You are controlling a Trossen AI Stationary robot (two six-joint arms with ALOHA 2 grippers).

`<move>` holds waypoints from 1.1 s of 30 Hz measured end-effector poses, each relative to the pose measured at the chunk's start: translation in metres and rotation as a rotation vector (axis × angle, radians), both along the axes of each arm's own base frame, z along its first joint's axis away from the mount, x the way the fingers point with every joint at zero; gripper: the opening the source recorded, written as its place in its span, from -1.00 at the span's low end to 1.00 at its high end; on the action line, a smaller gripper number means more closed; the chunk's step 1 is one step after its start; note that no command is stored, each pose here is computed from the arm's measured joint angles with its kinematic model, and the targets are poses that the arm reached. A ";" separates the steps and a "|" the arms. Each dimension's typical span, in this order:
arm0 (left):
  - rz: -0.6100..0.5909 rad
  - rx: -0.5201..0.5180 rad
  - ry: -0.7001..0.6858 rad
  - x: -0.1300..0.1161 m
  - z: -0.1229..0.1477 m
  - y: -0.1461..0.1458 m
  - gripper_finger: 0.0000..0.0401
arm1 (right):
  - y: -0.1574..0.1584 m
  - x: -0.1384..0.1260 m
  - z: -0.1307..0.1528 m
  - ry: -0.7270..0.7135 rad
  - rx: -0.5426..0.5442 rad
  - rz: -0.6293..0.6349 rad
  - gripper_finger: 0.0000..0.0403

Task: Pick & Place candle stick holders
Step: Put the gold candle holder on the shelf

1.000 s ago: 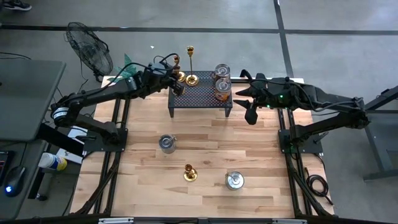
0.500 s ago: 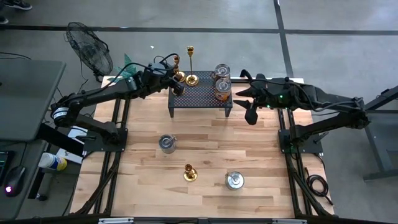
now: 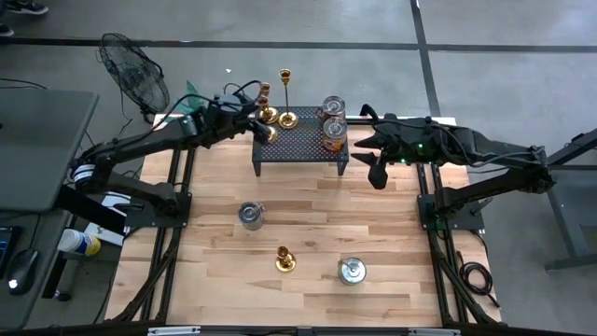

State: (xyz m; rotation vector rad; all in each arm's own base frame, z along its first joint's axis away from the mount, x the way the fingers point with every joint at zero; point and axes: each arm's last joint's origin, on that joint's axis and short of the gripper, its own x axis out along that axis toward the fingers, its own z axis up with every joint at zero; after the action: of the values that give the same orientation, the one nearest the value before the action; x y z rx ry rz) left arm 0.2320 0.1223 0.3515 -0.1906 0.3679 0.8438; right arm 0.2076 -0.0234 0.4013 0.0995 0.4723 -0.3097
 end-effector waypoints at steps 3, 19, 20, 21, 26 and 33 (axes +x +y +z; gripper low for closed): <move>-0.033 -0.023 -0.001 -0.010 0.005 -0.006 0.22 | 0.000 0.000 0.000 0.002 0.005 0.008 -0.30; -0.444 -0.256 -0.081 -0.046 0.022 -0.049 0.22 | 0.001 -0.002 -0.004 0.056 -0.018 0.027 -0.30; -0.457 -0.262 -0.077 -0.047 0.022 -0.054 0.21 | 0.001 -0.002 -0.004 0.059 -0.017 0.029 -0.30; -0.464 -0.268 -0.079 -0.048 0.023 -0.058 0.21 | 0.001 -0.002 -0.005 0.064 -0.014 0.033 -0.30; -0.484 -0.305 -0.088 -0.049 0.024 -0.081 0.21 | 0.002 -0.003 -0.006 0.071 0.015 0.083 -0.30; -0.512 -0.350 -0.050 -0.040 0.018 -0.116 0.21 | 0.005 -0.004 -0.008 0.090 0.060 0.155 -0.30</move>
State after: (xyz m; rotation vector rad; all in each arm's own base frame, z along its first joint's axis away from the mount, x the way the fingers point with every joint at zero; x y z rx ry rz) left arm 0.1920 0.0064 0.3694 -0.4213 0.4901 0.2642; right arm 0.2040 -0.0185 0.3935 0.1071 0.5750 -0.1486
